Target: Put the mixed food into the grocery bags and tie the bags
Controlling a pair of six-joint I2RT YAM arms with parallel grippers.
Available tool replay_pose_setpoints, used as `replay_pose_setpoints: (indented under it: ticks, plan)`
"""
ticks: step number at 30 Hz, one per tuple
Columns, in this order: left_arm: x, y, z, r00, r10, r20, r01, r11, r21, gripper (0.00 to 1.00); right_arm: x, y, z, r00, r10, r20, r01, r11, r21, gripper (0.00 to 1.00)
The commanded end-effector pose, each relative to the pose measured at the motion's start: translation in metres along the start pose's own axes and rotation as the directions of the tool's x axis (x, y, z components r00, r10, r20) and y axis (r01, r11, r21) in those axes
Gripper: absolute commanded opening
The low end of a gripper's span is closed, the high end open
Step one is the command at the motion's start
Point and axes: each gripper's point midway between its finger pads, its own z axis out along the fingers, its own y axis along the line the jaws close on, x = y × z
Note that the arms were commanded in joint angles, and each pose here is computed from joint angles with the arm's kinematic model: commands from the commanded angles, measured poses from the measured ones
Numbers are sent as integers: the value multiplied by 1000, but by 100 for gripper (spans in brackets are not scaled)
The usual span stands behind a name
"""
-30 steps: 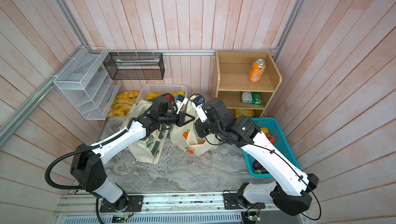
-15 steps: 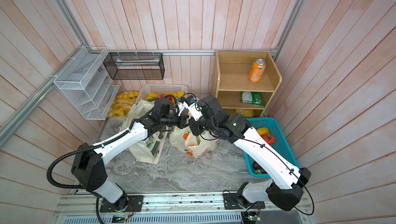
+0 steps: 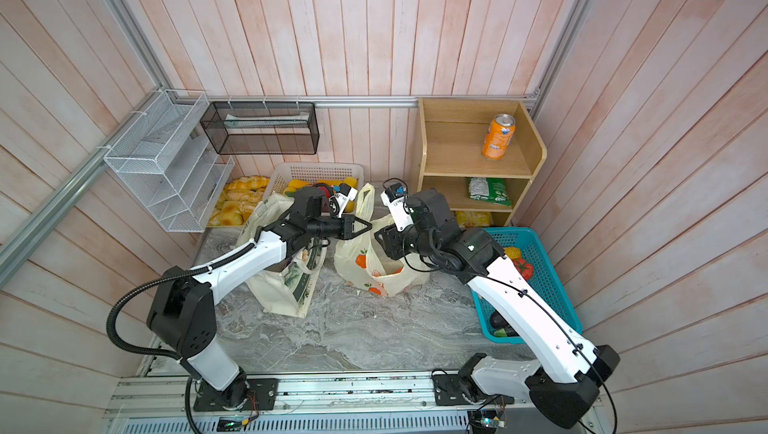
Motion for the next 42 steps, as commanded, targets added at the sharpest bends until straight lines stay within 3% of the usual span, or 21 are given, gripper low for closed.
replay_pose_setpoints:
  ticks: [1,2,3,8,13,20,28,36,42]
  plan:
    - [-10,2,2,1000,-1,-3,1,1000,8,0,-21,7,-20,997,11,76,-8,1000,-29,85]
    - [-11,7,2,1000,-6,-3,6,1000,2,0,-26,9,-28,994,16,105,-12,999,-39,96]
    - [-11,11,3,1000,-12,-4,12,1000,-4,0,-30,12,-36,991,21,133,-14,998,-53,98]
    - [-10,25,3,1000,-30,-10,29,999,-20,0,-41,17,-81,960,64,272,-37,994,-101,98]
    - [-11,25,4,999,-35,-9,35,999,-13,0,-18,-7,-98,925,117,362,-115,993,-27,98]
    - [-15,22,3,999,-36,-3,36,999,-4,0,50,-31,-73,899,214,382,-224,974,-16,89]
    - [-17,18,2,1000,-30,-5,30,1000,6,0,109,-45,-31,915,243,323,-262,965,14,98]
    - [-20,18,2,1000,-24,-9,24,1000,8,0,122,-69,-3,927,183,328,-256,948,192,98]
    - [-21,20,7,999,-22,-29,22,1000,16,0,96,-108,1,929,24,369,-191,885,424,98]
